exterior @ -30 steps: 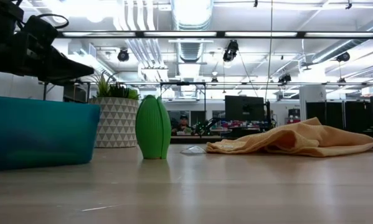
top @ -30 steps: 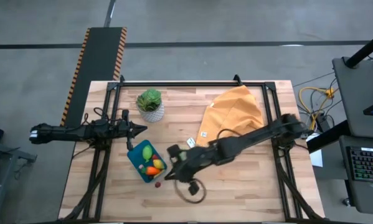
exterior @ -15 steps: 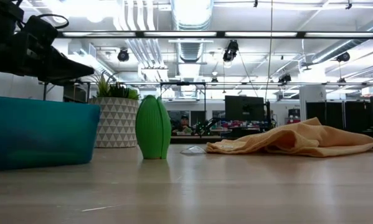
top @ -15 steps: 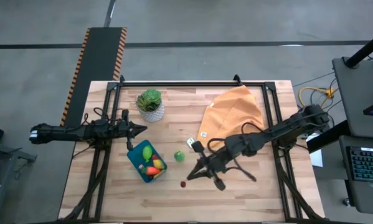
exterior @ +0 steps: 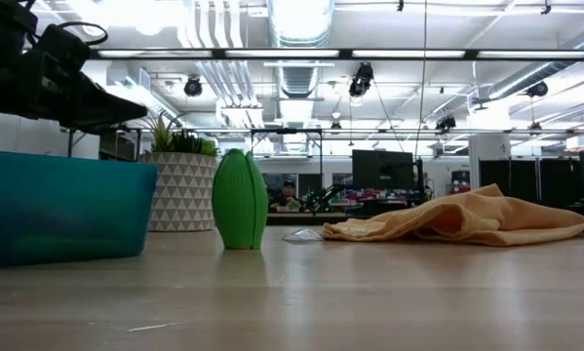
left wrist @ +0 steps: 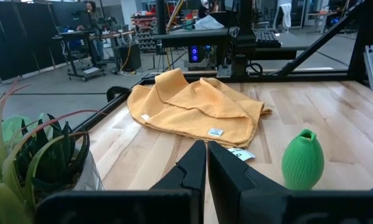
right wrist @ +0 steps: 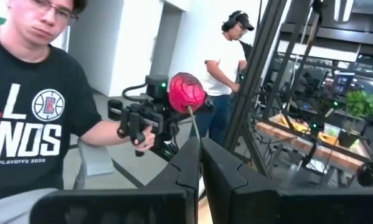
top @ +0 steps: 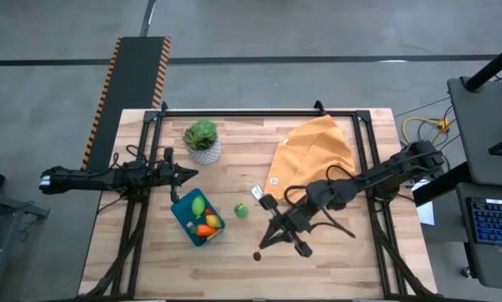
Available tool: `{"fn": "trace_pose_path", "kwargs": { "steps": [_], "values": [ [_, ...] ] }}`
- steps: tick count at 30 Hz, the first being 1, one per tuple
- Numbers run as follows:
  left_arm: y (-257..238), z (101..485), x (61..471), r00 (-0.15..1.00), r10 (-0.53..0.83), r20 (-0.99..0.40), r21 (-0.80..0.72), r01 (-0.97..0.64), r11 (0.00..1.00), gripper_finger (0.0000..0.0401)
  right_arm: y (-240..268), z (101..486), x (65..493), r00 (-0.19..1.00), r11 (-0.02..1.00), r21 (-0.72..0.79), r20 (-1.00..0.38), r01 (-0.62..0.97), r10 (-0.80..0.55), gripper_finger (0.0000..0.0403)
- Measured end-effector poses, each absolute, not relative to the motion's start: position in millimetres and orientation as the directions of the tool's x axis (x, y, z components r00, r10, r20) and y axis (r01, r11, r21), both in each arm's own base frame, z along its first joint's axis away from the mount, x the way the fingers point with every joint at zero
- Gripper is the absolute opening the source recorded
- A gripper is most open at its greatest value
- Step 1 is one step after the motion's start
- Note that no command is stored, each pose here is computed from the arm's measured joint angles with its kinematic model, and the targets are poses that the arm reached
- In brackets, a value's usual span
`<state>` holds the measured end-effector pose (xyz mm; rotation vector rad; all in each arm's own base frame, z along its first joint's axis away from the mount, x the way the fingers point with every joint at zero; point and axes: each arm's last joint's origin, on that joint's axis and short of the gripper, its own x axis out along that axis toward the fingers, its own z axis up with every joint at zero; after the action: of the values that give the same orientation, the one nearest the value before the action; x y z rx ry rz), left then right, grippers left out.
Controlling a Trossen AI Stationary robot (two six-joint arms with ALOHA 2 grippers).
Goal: Pick and placing Produce into tupperware
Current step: Put the red cherry into the blue bin
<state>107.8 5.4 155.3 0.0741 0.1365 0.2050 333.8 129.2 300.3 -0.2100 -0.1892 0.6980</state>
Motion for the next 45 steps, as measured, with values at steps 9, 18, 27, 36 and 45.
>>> {"fn": "trace_pose_path", "kwargs": {
  "steps": [9,18,27,36,45],
  "values": [
    [5,155,108,0.97,0.208,-0.128,0.087,-0.198,0.976,0.0,121,304,341,0.967,0.947,-0.237,0.084,-0.216,0.242,0.0008],
    [5,155,108,0.97,0.208,-0.128,0.087,-0.198,0.976,0.0,115,303,338,0.955,0.926,-0.236,0.063,0.296,-0.289,0.0008],
    [5,155,108,0.97,0.208,-0.128,0.087,-0.197,0.976,0.0,113,301,337,0.928,0.898,-0.241,0.048,0.369,-0.369,0.0009],
    [5,155,108,0.97,0.208,-0.127,0.087,-0.198,0.976,0.0,113,287,346,0.98,0.971,-0.139,-0.011,0.196,-0.2,0.0009],
    [5,156,108,0.97,0.208,-0.125,0.087,-0.198,0.976,0.0,114,228,400,0.977,0.984,-0.085,-0.136,0.155,-0.166,0.0008]
  ]
}}
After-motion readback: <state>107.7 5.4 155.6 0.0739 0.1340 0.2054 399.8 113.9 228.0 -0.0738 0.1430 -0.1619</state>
